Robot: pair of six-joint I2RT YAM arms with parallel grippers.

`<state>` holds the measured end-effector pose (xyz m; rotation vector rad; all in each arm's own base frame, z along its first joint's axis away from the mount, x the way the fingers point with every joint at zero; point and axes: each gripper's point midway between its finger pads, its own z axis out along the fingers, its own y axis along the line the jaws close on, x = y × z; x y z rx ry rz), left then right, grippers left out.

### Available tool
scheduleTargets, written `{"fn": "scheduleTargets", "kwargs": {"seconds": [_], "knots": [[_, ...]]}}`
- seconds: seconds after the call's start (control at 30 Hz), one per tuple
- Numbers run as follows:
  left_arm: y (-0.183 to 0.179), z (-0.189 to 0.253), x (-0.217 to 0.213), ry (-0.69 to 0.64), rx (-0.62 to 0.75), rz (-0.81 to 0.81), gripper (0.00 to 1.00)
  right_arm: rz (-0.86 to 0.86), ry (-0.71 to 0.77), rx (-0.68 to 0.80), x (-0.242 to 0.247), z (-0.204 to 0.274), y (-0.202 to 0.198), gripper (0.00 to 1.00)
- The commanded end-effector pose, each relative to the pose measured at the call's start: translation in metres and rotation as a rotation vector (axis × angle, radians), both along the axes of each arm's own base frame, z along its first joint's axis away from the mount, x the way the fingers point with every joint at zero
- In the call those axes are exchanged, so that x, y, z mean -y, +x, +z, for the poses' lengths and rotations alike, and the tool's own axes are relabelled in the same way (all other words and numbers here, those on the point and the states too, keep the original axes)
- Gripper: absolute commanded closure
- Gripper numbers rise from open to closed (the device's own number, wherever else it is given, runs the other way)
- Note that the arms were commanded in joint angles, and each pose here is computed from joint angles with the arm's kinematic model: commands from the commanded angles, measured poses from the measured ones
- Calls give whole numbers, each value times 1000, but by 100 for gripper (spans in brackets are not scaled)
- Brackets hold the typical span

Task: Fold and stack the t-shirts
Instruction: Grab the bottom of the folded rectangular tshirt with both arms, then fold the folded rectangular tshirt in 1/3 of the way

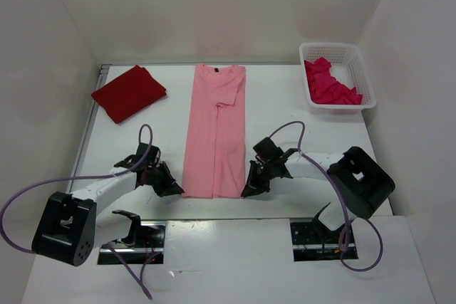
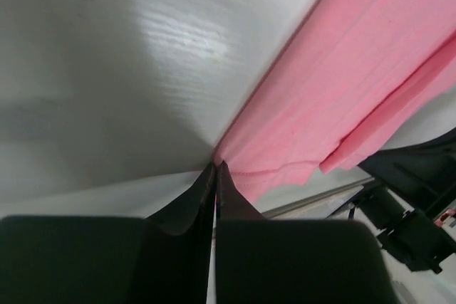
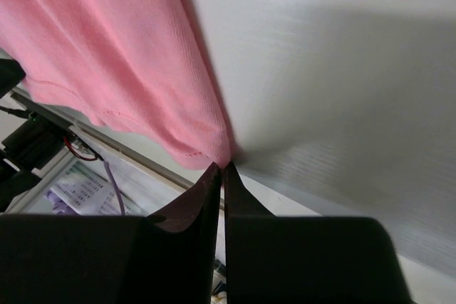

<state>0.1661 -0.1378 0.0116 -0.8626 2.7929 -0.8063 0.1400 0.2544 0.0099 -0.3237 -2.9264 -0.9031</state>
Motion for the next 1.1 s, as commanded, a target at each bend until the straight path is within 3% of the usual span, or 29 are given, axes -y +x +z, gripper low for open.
{"fn": "scheduleTargets", "kwargs": {"seconds": [0.0, 0.17, 0.33, 0.4, 0.5, 0.73, 0.83, 1.07], "knots": [[-10, 16, 13, -37, -7, -82, 100, 23, -33, 4, 12, 1, -13, 94], [-35, 43, 15, -64, -39, -142, 100, 55, 17, -58, 17, 23, -52, 100], [0, 92, 20, -47, 52, -172, 100, 66, 18, 53, 27, 66, -22, 100], [31, 119, 23, -61, 139, -153, 100, 30, -10, 97, 35, 78, 13, 100], [75, 126, 10, -35, 212, -96, 100, 43, -39, 189, 39, 86, 64, 100], [167, 106, 2, 46, 283, -46, 100, 9, -95, 358, 35, 92, 192, 100], [198, 91, 1, 63, 274, -29, 100, -8, -99, 400, 39, 91, 235, 100], [268, 88, -2, 124, 327, 7, 100, -32, -87, 415, 49, 75, 290, 100]]}}
